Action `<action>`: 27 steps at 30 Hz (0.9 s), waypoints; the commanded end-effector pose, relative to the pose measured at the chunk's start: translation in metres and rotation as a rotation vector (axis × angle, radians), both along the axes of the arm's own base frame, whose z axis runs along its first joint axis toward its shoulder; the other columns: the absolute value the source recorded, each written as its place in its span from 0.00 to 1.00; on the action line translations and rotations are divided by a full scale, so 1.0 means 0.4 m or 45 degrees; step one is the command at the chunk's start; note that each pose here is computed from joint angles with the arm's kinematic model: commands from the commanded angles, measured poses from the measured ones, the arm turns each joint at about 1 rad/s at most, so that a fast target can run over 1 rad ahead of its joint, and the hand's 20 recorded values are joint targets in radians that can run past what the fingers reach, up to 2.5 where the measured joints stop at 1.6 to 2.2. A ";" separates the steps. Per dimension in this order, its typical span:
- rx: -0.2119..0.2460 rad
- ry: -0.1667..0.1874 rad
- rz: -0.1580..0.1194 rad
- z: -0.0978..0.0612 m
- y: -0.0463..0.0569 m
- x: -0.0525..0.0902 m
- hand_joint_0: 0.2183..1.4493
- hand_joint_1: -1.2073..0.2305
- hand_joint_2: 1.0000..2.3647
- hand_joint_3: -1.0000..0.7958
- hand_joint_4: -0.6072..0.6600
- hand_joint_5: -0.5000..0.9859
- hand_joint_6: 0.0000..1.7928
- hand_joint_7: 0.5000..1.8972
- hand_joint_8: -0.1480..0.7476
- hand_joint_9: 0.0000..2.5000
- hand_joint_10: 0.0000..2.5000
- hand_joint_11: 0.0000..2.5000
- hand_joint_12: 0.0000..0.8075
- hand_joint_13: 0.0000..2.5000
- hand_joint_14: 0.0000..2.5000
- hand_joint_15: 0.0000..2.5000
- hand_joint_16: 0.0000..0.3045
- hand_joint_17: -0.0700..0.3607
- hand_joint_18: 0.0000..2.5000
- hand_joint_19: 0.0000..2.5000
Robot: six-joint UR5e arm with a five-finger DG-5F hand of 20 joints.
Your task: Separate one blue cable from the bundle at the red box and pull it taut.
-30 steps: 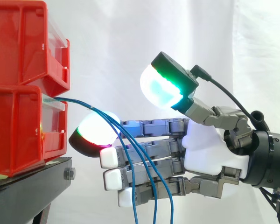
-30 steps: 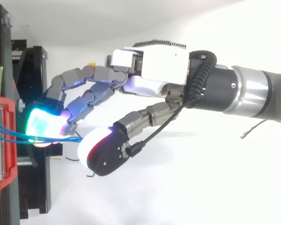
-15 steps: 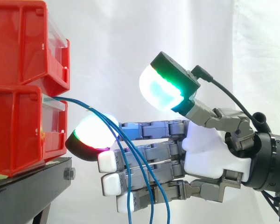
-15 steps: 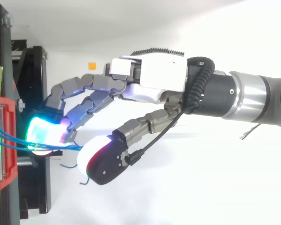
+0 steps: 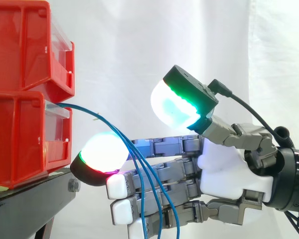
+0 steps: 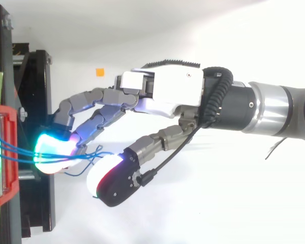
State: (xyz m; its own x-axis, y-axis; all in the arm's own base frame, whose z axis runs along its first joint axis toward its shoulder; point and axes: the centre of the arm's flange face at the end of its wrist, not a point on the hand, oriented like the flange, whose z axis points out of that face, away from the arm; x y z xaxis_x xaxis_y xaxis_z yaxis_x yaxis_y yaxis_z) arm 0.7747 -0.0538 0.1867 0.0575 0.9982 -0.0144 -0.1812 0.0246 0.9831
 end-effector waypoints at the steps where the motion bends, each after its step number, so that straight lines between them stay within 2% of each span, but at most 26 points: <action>1: 0.001 0.012 0.002 -0.004 0.002 -0.002 0.28 0.34 0.00 0.31 0.64 0.24 0.28 0.33 0.50 0.30 0.01 0.22 0.43 0.30 0.01 0.22 0.14 0.39 0.23 0.26; 13: 0.003 0.024 0.001 -0.006 -0.004 -0.004 0.29 0.33 0.00 0.31 0.64 0.24 0.28 0.33 0.49 0.30 0.01 0.22 0.43 0.30 0.01 0.22 0.14 0.39 0.23 0.26; 27: 0.009 0.006 -0.001 0.001 -0.006 0.000 0.31 0.33 0.00 0.32 0.64 0.25 0.28 0.36 0.49 0.31 0.01 0.22 0.42 0.31 0.01 0.22 0.14 0.39 0.23 0.27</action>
